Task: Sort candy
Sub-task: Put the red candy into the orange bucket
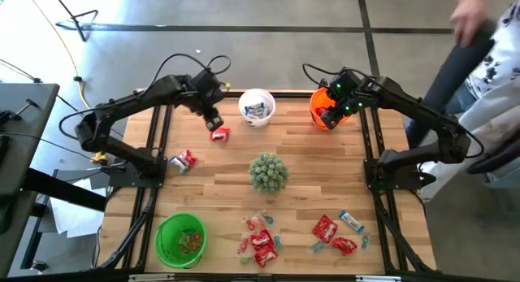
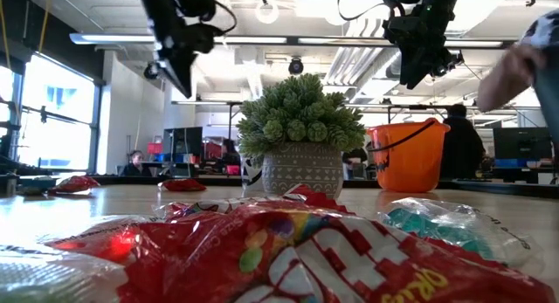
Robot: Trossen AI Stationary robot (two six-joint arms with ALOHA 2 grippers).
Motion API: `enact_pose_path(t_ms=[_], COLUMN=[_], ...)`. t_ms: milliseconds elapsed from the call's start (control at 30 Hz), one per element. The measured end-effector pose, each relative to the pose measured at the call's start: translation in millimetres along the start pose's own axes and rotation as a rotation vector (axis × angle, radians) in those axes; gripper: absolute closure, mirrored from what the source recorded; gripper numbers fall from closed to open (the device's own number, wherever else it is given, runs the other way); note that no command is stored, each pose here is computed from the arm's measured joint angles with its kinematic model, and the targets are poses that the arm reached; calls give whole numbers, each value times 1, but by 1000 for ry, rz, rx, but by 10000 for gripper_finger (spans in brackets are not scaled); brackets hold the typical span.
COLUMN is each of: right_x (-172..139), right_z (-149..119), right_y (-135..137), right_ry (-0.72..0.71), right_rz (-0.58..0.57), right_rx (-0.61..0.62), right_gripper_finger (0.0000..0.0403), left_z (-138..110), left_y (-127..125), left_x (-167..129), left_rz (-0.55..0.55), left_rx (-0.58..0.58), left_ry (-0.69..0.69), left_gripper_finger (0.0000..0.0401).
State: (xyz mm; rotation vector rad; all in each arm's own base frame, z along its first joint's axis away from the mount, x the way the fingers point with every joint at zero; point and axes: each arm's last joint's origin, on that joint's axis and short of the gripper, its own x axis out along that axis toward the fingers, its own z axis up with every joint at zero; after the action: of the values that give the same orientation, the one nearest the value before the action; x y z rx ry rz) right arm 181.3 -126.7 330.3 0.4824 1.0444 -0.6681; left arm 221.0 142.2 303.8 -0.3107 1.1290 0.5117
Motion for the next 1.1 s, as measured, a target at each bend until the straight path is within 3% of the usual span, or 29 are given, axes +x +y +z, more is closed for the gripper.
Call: enact_pose_path(t_ms=[333,633,767,1100], right_x=[0,0,0,0], right_z=[0,0,0,0], right_y=[0,0,0,0], right_ry=[0,0,0,0], right_rz=[0,0,0,0], right_rx=[1,0,1,1], right_gripper_finger=[258,258,258,258], left_z=[-83,-146,-158,-155], left_y=[0,-2,-4,-6], left_x=[6,30,37,36], left_rz=[33,32,-28,-55], left_rx=[-75,-217,-276,-410], left_ry=[226,293,290,256], left_gripper_finger=[336,336,333,312])
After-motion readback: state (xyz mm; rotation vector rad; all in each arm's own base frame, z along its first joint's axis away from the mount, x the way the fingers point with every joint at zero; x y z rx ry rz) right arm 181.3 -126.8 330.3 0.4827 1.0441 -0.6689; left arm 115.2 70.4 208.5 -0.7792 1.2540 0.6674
